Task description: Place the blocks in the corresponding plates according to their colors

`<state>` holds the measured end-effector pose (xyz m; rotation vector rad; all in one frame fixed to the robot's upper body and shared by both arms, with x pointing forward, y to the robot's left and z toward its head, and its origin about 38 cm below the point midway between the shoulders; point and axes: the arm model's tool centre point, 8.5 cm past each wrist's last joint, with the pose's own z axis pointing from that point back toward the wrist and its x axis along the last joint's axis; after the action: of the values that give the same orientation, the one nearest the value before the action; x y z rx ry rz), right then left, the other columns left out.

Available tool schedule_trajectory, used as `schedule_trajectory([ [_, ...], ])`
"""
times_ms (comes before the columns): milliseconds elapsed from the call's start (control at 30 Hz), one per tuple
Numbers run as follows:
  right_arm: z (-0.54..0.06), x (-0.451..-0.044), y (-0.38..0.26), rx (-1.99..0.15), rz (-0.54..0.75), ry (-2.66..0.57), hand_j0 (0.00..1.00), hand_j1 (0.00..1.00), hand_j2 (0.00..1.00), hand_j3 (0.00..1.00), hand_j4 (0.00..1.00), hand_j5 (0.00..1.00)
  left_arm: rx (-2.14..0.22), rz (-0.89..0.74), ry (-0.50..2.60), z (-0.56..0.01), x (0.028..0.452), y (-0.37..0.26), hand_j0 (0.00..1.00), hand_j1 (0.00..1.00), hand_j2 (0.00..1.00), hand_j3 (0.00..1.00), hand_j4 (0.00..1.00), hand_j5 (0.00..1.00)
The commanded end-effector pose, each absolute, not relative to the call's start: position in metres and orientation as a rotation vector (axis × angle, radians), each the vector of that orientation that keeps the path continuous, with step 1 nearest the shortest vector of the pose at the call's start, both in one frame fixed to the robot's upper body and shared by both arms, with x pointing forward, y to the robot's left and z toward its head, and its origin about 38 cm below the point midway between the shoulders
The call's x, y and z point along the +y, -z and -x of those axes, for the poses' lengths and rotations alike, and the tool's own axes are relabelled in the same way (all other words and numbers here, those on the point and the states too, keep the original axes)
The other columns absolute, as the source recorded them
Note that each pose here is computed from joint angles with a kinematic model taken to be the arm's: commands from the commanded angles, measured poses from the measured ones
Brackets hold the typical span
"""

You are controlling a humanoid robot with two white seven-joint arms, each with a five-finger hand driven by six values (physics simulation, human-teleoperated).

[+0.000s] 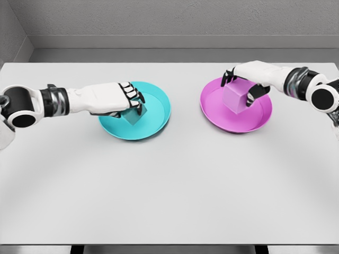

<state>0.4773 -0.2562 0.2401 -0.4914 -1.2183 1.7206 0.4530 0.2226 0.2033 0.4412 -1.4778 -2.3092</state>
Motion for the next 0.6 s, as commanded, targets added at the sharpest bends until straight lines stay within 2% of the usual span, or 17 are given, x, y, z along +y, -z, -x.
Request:
schedule_trajectory([
  [0, -0.481, -0.256, -0.229, -1.193, 0.474, -1.714, 0.57, 0.57, 0.57, 0.57, 0.57, 0.57, -1.482, -0.429, 2.295, -0.455, 0.219, -0.2, 0.43, 0.43, 0.43, 0.43, 0.43, 0.43],
  [33, -0.481, -0.256, -0.228, -1.19, 0.472, -1.715, 0.57, 0.57, 0.57, 0.57, 0.57, 0.57, -1.485, -0.427, 2.293, -0.456, 0.218, -0.2, 0.51, 0.51, 0.51, 0.51, 0.51, 0.51],
  [67, -0.481, -0.255, -0.227, -1.192, 0.469, -1.715, 0.6, 0.6, 0.6, 0.6, 0.6, 0.6, -1.488, -0.425, 2.293, -0.456, 0.216, -0.2, 0.65, 0.65, 0.65, 0.65, 0.65, 0.65],
  [100, -0.482, -0.255, -0.227, -1.191, 0.467, -1.71, 0.78, 0.78, 0.78, 0.78, 0.78, 0.78, -1.484, -0.425, 2.292, -0.457, 0.217, -0.199, 0.77, 0.77, 0.77, 0.77, 0.77, 0.77],
  [133, -0.482, -0.256, -0.226, -1.188, 0.467, -1.707, 1.0, 1.0, 1.0, 1.0, 1.0, 1.0, -1.481, -0.423, 2.283, -0.459, 0.217, -0.197, 0.86, 0.86, 0.86, 0.86, 0.86, 0.86],
  [167, -0.482, -0.255, -0.226, -1.19, 0.468, -1.71, 1.0, 1.0, 1.0, 1.0, 1.0, 1.0, -1.482, -0.421, 2.281, -0.459, 0.216, -0.196, 0.88, 0.88, 0.88, 0.88, 0.88, 0.88],
  [200, -0.482, -0.254, -0.227, -1.192, 0.467, -1.712, 1.0, 1.0, 1.0, 1.0, 1.0, 1.0, -1.482, -0.423, 2.282, -0.461, 0.215, -0.197, 0.97, 0.97, 0.97, 0.97, 0.97, 0.97],
  [233, -0.482, -0.255, -0.227, -1.192, 0.468, -1.71, 1.0, 1.0, 1.0, 1.0, 1.0, 1.0, -1.475, -0.423, 2.286, -0.462, 0.216, -0.197, 1.0, 1.0, 1.0, 1.0, 1.0, 1.0],
  [567, -0.48, -0.255, -0.232, -1.205, 0.478, -1.719, 1.0, 1.0, 1.0, 1.0, 1.0, 1.0, -1.494, -0.439, 2.257, -0.467, 0.223, -0.21, 1.0, 1.0, 1.0, 1.0, 1.0, 1.0],
])
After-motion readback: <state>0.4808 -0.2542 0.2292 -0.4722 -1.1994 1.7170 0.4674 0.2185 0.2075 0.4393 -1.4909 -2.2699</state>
